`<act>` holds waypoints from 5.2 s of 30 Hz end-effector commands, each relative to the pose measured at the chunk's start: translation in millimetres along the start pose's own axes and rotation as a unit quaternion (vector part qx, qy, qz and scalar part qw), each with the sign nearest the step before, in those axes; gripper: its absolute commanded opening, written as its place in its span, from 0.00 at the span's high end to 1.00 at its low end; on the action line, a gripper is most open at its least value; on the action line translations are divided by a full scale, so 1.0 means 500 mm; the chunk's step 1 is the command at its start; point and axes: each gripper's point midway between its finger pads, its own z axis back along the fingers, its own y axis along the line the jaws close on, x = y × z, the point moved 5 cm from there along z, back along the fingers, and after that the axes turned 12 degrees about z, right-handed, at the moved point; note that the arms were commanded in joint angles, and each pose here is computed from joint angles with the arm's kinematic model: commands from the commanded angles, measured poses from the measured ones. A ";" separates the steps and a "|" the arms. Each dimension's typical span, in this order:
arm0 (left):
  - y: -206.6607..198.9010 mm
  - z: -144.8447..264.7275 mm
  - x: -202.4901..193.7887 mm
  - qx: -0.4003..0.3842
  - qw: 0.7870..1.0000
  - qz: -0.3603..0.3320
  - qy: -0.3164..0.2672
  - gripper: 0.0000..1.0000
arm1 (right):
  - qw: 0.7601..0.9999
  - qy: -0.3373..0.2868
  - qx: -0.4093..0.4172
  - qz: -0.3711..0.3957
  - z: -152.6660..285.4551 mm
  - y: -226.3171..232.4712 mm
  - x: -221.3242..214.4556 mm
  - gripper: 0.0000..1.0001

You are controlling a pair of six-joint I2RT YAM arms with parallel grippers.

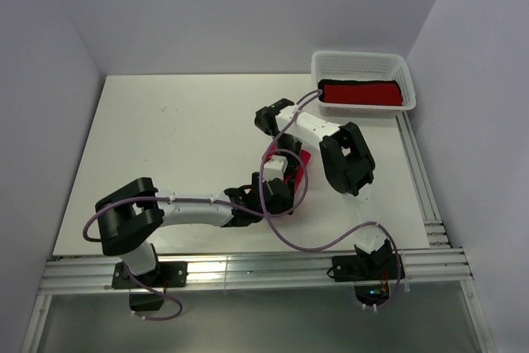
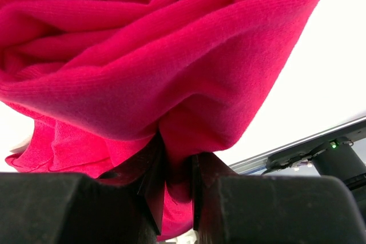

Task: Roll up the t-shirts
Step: Roll the tshirt

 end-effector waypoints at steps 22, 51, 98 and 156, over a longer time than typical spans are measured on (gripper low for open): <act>0.066 0.012 -0.079 -0.045 0.981 0.163 0.097 1.00 | 0.996 -0.017 0.084 -0.008 0.063 -0.005 0.010 0.67; 0.104 0.019 -0.040 -0.115 0.951 0.244 0.149 1.00 | 0.989 -0.115 0.088 0.034 0.020 -0.049 0.096 0.18; 0.170 -0.030 -0.123 -0.049 0.927 0.249 0.278 1.00 | 0.985 0.113 -0.066 -0.109 -0.099 -0.179 0.048 1.00; 0.145 -0.054 -0.098 0.045 0.913 0.161 0.373 1.00 | 0.822 -0.236 0.509 -0.092 0.037 -0.226 -0.134 1.00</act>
